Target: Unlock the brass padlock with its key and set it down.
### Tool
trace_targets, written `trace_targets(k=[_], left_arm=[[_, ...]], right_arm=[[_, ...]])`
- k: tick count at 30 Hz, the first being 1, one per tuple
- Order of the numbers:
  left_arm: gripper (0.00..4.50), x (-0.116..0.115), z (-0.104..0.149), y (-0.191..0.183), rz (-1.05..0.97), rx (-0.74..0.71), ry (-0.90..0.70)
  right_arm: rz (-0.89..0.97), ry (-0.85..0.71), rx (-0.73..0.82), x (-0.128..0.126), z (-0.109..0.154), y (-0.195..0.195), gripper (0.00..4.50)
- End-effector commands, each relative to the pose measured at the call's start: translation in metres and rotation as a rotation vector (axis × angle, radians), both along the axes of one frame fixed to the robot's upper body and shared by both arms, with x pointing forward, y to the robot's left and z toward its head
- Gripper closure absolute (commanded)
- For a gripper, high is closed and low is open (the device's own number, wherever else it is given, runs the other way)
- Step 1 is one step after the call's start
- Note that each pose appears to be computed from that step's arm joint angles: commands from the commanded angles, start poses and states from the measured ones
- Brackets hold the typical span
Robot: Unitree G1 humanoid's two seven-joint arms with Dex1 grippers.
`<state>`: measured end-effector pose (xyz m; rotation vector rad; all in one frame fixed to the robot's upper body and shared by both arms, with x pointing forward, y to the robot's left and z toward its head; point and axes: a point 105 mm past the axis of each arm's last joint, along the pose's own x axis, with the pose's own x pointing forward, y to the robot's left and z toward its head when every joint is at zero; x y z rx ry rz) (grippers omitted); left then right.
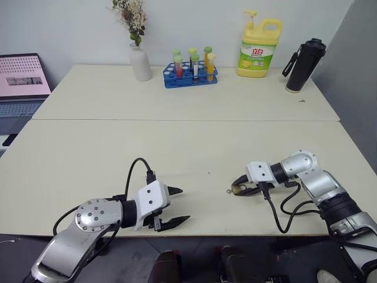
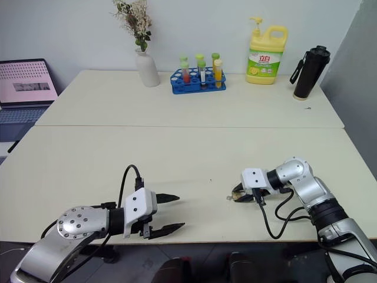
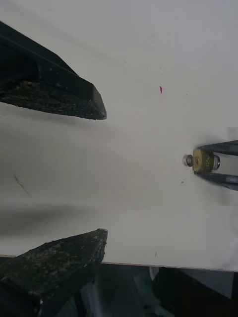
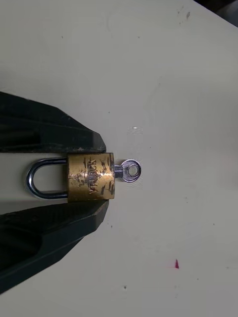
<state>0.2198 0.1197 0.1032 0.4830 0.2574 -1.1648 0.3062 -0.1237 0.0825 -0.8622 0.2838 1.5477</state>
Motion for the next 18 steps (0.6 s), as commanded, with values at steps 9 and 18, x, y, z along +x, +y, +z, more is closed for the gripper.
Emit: trace_targets(k=[9,18], left_arm=[[0.82,0.031,0.023,-0.006,0.078,-0.127,-0.009],[0.82,0.070,0.057,-0.043,0.059,-0.289,0.042]], right_arm=[[-0.142,-0.347,0.055,0.002,0.044,-0.009,3.56],[-0.290,-1.064,0.068,0.002,0.078,-0.012,3.56]])
